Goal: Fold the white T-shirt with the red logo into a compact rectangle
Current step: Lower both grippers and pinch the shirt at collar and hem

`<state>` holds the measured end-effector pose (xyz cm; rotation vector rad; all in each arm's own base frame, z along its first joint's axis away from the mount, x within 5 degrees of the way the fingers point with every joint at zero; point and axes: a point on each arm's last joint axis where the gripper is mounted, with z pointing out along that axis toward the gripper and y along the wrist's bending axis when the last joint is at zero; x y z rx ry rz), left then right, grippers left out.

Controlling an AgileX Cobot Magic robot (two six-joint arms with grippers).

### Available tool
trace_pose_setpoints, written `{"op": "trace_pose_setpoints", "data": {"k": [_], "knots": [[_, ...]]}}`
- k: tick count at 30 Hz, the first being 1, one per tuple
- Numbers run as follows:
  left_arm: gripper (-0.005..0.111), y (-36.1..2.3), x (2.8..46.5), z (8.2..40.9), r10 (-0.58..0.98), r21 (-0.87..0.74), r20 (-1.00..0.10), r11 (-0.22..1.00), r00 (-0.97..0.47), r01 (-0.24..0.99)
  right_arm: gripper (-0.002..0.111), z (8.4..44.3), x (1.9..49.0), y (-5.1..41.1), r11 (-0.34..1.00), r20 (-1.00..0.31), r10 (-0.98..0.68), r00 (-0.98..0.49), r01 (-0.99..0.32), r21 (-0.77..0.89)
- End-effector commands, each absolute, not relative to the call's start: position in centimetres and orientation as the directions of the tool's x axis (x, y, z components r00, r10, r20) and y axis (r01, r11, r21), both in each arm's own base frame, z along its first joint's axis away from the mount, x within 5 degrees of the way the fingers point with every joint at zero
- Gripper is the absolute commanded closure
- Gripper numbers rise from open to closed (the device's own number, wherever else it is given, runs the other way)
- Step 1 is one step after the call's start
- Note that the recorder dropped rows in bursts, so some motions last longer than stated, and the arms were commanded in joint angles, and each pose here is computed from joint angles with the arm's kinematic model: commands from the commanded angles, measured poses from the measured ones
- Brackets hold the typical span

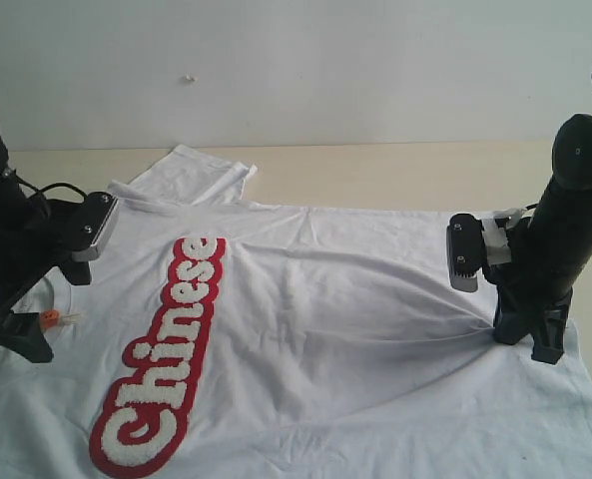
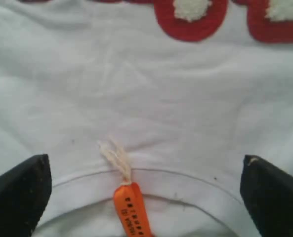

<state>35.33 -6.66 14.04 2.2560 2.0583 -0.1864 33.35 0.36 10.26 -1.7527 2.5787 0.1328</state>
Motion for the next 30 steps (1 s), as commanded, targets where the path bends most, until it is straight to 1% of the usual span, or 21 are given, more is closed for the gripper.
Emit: {"op": "trace_pose_setpoints", "data": {"k": [1,5,9,11,18,23,30], "knots": [[0.002,-6.7,35.3,13.9,0.985,-0.039,-0.151,-0.088,0.082,0.995,0.108,7.6,32.5,0.3,0.36,-0.027,-0.93,-0.366,-0.925,0.126],[0.002,-6.4,35.4,13.2,0.989,-0.057,-0.124,-0.093,0.085,0.994,0.108,7.6,32.5,0.3,0.36,-0.027,-0.93,-0.366,-0.925,0.126],[0.002,-6.2,35.5,12.0,0.995,-0.081,-0.094,-0.051,0.044,0.995,0.108,7.6,32.5,0.3,0.36,-0.027,-0.93,-0.366,-0.925,0.126],[0.002,-6.2,35.5,11.7,0.995,-0.087,-0.092,-0.037,0.029,0.995,0.108,7.6,32.5,0.3,0.36,-0.027,-0.93,-0.366,-0.925,0.126],[0.002,-6.1,35.8,10.6,0.996,-0.081,-0.076,-0.044,0.038,0.996,0.108,7.6,32.5,0.3,0.36,-0.028,-0.93,-0.366,-0.925,0.123],[0.002,-6.1,36.3,9.3,0.997,-0.056,-0.072,0.02,-0.024,0.998,0.108,7.6,32.5,0.3,0.379,-0.028,-0.923,-0.385,-0.917,0.122],[0.002,-6.3,35.9,7.7,0.995,-0.124,-0.076,0.055,-0.065,0.991,0.108,7.6,32.5,0.3,0.396,-0.025,-0.915,-0.402,-0.91,0.122]]}}
